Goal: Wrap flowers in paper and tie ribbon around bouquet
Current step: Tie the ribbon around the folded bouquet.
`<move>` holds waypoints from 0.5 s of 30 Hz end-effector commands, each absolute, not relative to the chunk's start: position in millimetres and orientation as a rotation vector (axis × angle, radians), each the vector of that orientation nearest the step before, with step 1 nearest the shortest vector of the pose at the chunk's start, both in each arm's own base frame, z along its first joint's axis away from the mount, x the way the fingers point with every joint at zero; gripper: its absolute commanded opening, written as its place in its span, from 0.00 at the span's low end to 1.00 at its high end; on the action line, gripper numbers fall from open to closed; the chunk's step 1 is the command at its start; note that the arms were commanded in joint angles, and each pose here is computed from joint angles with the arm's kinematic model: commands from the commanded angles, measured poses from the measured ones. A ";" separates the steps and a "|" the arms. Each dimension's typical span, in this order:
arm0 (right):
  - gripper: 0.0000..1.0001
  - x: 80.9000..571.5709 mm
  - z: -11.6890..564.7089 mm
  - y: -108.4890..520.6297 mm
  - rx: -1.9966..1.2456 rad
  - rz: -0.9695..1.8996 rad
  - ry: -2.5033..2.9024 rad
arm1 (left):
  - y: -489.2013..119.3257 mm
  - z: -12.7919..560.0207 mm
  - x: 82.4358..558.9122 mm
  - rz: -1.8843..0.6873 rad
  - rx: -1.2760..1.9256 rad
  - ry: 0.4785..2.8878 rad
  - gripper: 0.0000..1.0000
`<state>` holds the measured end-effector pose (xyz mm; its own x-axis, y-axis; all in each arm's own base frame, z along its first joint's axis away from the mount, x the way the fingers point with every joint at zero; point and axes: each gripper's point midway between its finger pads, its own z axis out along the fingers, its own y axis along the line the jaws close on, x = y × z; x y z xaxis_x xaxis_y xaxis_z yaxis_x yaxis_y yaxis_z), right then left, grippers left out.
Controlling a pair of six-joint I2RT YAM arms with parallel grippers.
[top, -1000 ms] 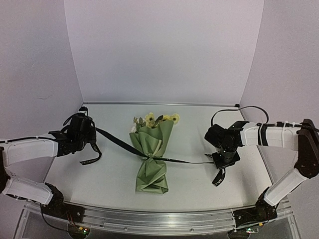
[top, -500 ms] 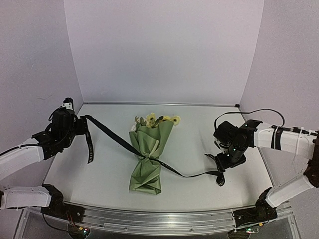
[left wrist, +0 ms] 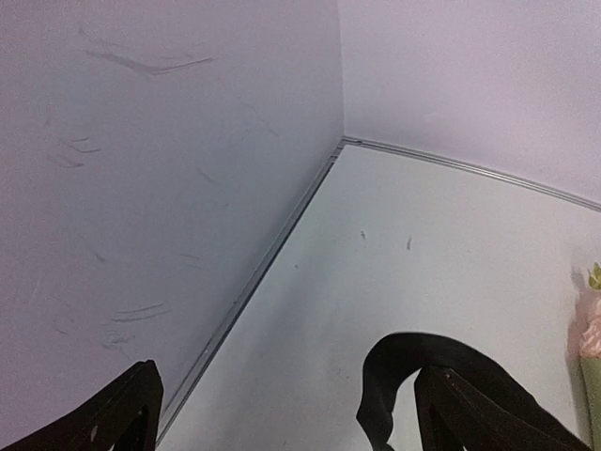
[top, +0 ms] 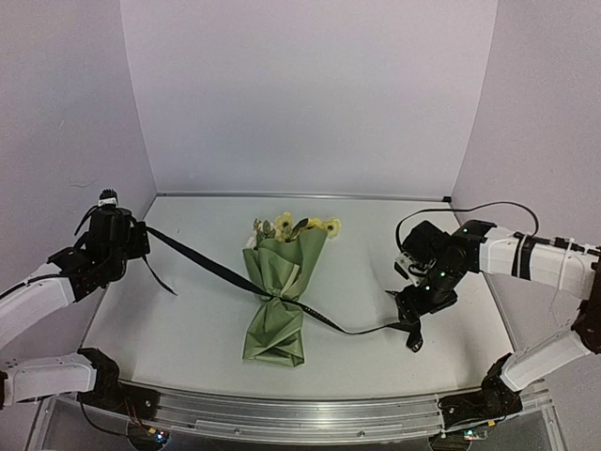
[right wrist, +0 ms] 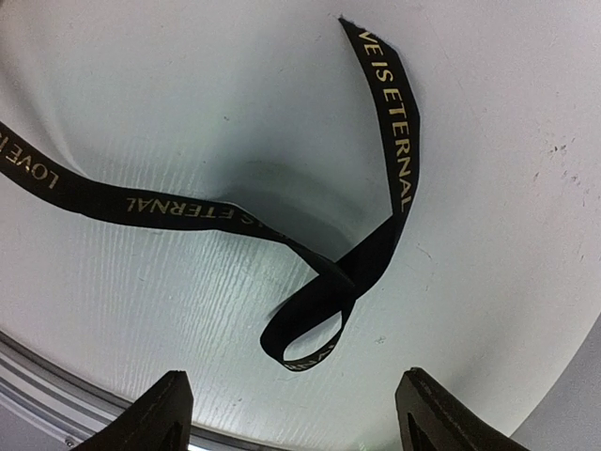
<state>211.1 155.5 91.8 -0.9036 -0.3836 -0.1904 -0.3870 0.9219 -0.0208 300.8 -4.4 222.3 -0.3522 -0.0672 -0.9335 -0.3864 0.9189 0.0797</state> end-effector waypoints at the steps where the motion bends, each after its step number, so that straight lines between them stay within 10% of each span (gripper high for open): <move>1: 0.78 215.3 99.0 165.7 -0.605 0.080 2.880 | 38.0 238.6 304.9 0.397 -0.501 1.889 0.99; 9: 0.78 214.1 98.5 167.0 -0.611 0.096 2.879 | 90.1 212.3 322.5 0.327 -0.657 1.955 0.99; 15: 0.78 216.0 101.2 172.6 -0.633 0.130 2.864 | 24.1 228.3 355.9 0.094 -0.179 1.981 0.86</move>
